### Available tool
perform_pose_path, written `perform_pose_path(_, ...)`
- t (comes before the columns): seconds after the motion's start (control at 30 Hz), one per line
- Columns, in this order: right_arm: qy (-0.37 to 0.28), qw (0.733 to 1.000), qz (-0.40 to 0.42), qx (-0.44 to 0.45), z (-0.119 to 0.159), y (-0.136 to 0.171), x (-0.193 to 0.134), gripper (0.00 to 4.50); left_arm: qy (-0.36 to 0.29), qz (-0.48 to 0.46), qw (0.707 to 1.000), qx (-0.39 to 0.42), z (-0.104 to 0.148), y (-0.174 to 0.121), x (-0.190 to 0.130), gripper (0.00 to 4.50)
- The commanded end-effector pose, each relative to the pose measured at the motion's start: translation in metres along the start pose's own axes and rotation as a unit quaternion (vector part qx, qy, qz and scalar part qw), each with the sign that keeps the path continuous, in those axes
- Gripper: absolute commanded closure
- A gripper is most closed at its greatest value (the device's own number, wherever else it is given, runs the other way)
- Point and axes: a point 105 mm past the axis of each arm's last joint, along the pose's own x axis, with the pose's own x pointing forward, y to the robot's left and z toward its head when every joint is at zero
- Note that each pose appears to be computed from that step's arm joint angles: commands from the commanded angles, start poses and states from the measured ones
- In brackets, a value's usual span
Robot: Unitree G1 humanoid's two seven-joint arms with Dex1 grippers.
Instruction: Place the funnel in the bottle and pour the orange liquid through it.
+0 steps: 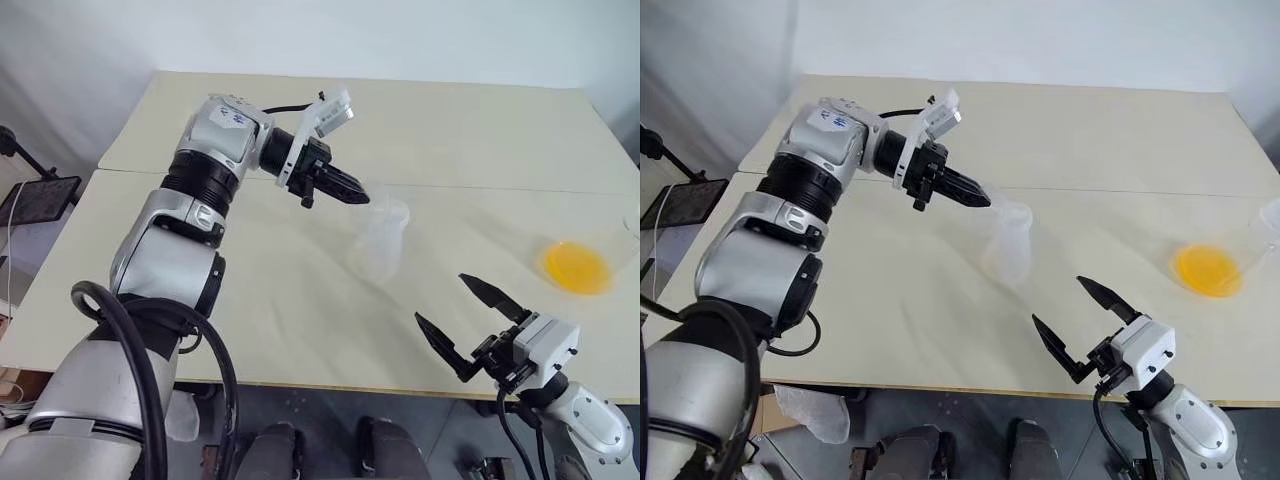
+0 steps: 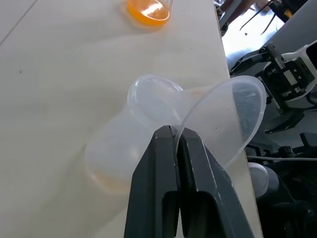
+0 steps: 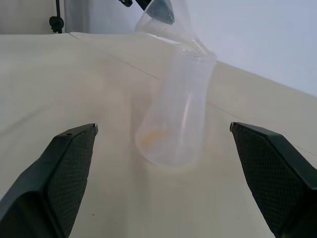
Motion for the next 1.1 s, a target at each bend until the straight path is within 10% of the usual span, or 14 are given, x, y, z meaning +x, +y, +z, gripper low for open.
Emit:
perform_pose_path(0.03, -0.026, 1.0, -0.001, -0.012, 0.013, 0.005, 0.001, 0.0, 0.006, -0.002, 1.0, 0.024, 0.016, -0.005, -0.003, 4.47)
perform_pose_path(0.37, -0.027, 1.0, -0.005, -0.007, 0.012, 0.007, 0.002, 0.0, 0.006, 0.0, 1.0, 0.013, 0.018, -0.004, -0.001, 4.47)
perform_pose_path(0.87, -0.027, 1.0, -0.006, -0.006, 0.012, 0.009, 0.004, 0.0, -0.041, 0.014, 0.999, 0.019, 0.033, -0.002, 0.005, 0.04)
perform_pose_path(1.1, -0.026, 1.0, -0.007, -0.005, 0.013, 0.009, 0.002, 0.0, -0.078, 0.028, 0.996, 0.032, 0.043, 0.001, 0.009, 0.04)
